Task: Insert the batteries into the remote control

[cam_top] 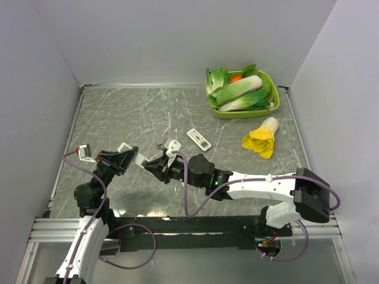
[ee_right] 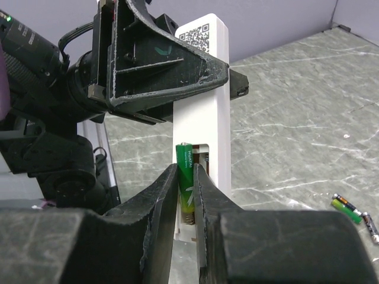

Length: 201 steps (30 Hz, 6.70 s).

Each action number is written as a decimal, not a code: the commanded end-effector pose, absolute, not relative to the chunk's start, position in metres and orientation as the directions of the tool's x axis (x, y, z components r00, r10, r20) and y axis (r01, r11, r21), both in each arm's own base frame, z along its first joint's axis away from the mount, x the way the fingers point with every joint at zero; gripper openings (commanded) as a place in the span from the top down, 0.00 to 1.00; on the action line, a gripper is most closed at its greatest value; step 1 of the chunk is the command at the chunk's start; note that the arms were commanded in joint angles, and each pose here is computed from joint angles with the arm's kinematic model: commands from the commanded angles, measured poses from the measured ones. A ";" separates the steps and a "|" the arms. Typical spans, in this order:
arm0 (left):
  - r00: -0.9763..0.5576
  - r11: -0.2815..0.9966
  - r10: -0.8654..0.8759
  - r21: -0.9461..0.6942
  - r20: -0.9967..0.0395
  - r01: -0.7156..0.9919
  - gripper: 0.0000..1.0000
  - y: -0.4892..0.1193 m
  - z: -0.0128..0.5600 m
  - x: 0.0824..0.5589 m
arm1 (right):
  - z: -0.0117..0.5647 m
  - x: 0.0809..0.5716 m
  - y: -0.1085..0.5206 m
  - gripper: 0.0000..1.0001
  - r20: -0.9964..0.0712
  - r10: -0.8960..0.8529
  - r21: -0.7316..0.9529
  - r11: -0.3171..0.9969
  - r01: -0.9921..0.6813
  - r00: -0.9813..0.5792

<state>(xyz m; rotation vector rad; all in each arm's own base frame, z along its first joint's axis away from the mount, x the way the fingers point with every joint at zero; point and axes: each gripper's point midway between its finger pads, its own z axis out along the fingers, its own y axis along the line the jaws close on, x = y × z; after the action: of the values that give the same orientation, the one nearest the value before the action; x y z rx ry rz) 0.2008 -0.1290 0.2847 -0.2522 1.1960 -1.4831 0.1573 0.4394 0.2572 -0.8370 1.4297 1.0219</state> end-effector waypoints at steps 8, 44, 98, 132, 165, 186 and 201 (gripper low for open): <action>-0.386 0.117 -0.855 -0.854 -0.347 0.507 0.98 -0.127 0.214 0.198 | 0.228 0.162 0.431 0.66 -0.977 0.040 0.204 0.444 -0.872 -0.209; -0.420 0.477 -0.743 -0.853 -0.521 0.214 0.98 -0.117 0.142 0.239 | 0.139 0.135 0.265 0.06 -0.684 -0.395 0.246 0.666 -0.704 -0.613; -0.454 0.459 -0.727 -0.856 -0.516 0.238 0.98 -0.124 0.141 0.230 | 0.005 0.127 0.279 0.51 -0.312 -0.706 0.084 0.646 -0.759 -0.635; -0.453 0.463 -0.723 -0.853 -0.521 0.243 0.98 -0.124 0.142 0.230 | 0.005 0.207 0.241 0.52 -0.289 -0.626 -0.170 0.778 -0.604 -0.725; -0.457 0.443 -0.729 -0.860 -0.510 0.252 0.98 -0.126 0.147 0.228 | 0.065 0.235 0.277 0.54 -0.508 -0.350 0.032 0.905 -0.424 -0.787; -0.459 0.429 -0.731 -0.863 -0.505 0.267 0.98 -0.129 0.151 0.226 | 0.044 0.218 0.294 0.64 -0.358 -0.080 0.163 0.976 -0.147 -0.930; -0.468 0.418 -0.729 -0.866 -0.500 0.275 0.98 -0.132 0.150 0.224 | 0.014 0.217 0.302 0.72 -0.308 -0.099 0.127 0.981 -0.144 -0.946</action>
<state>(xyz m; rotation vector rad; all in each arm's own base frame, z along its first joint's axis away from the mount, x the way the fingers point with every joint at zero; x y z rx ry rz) 0.2292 -0.1282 0.1622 -0.4178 1.6670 -1.2234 0.2150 0.2961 0.0164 -0.2056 2.8176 0.2193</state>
